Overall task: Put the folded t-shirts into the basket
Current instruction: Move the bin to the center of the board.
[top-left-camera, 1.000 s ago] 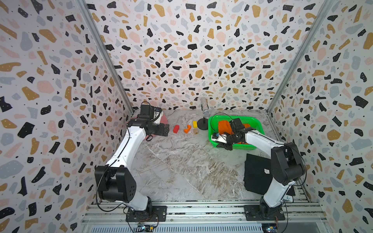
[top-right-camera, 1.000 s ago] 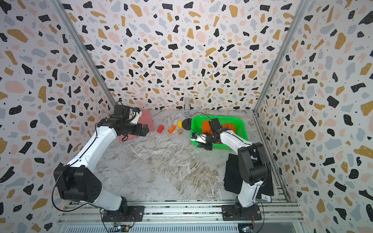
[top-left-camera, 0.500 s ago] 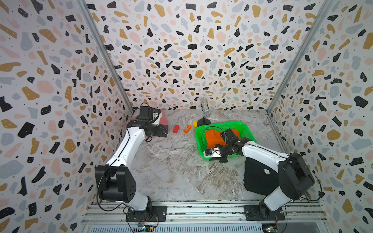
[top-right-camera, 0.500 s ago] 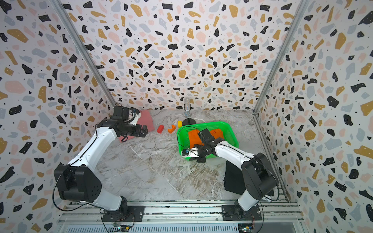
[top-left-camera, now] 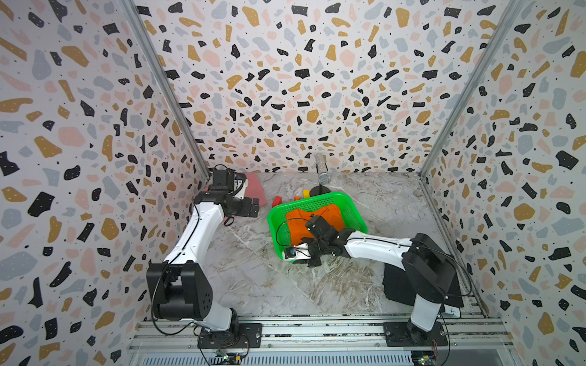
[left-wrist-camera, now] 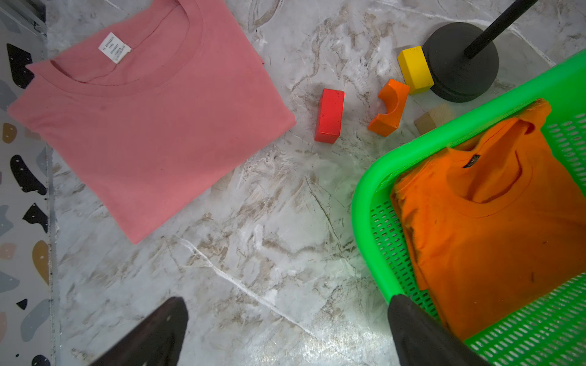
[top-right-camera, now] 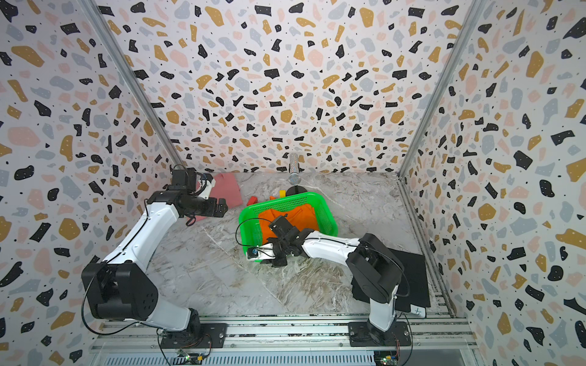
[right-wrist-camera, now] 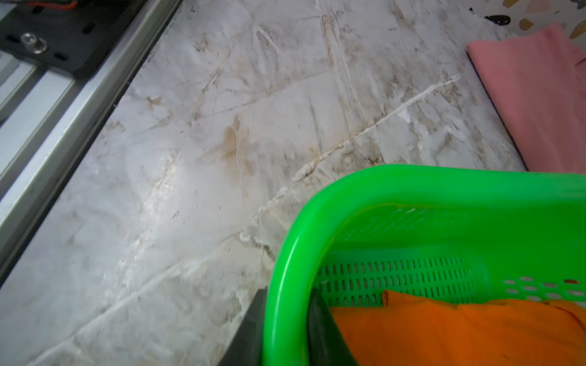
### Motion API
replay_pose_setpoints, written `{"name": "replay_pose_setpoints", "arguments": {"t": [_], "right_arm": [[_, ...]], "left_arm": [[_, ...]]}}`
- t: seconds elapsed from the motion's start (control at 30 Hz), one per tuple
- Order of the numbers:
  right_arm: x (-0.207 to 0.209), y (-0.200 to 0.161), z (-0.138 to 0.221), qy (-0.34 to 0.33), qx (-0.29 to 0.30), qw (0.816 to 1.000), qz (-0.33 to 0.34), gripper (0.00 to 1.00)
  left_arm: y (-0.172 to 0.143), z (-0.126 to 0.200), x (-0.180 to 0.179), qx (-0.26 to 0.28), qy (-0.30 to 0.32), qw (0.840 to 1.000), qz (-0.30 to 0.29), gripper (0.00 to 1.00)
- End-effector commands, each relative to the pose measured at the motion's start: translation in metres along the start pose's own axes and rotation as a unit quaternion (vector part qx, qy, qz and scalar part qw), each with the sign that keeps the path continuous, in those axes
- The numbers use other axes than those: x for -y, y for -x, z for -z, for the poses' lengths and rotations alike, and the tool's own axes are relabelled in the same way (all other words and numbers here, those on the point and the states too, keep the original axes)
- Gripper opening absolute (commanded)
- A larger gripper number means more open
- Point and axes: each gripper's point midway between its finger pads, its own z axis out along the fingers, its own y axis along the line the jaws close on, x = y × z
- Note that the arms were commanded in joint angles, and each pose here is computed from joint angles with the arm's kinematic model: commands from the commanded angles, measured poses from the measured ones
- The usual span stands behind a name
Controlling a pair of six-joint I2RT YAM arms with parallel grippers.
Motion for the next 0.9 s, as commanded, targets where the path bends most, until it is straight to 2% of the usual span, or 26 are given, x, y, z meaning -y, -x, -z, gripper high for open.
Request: {"name": "replay_pose_setpoints", "arguments": {"t": [0.0, 0.13, 0.33, 0.4, 0.53, 0.6, 0.7, 0.77, 0.87], "right_arm": [[0.021, 0.055, 0.009, -0.032, 0.079, 0.996, -0.02, 0.34], [0.031, 0.07, 0.031, -0.074, 0.094, 0.992, -0.041, 0.41], [0.035, 0.062, 0.092, -0.172, 0.053, 0.979, -0.092, 0.45], [0.034, 0.054, 0.115, -0.204, 0.044, 0.971, -0.118, 0.47], [0.041, 0.022, 0.163, -0.286, 0.038, 0.938, -0.194, 0.5], [0.05, -0.005, 0.188, -0.346, 0.023, 0.906, -0.242, 0.55], [0.059, -0.055, 0.234, -0.451, -0.025, 0.826, -0.337, 0.71], [0.054, -0.08, 0.25, -0.478, -0.06, 0.791, -0.376, 0.78], [0.047, -0.113, 0.266, -0.514, -0.098, 0.723, -0.451, 0.83]], "left_arm": [[-0.003, 0.002, 0.001, 0.003, -0.009, 1.0, 0.007, 1.0], [-0.006, 0.004, 0.006, -0.002, -0.025, 1.0, 0.01, 1.0], [-0.006, 0.009, 0.025, -0.002, -0.079, 0.997, 0.011, 1.0], [-0.006, 0.009, 0.032, 0.0, -0.098, 0.995, 0.015, 1.0], [-0.005, 0.011, 0.038, 0.004, -0.113, 0.993, 0.02, 1.0], [-0.006, 0.01, 0.038, 0.004, -0.114, 0.993, 0.021, 1.0], [-0.008, 0.008, 0.041, 0.0, -0.116, 0.993, 0.024, 1.0], [-0.008, 0.008, 0.042, 0.001, -0.116, 0.993, 0.022, 1.0], [-0.008, 0.012, 0.045, 0.009, -0.116, 0.993, 0.013, 1.0]]}}
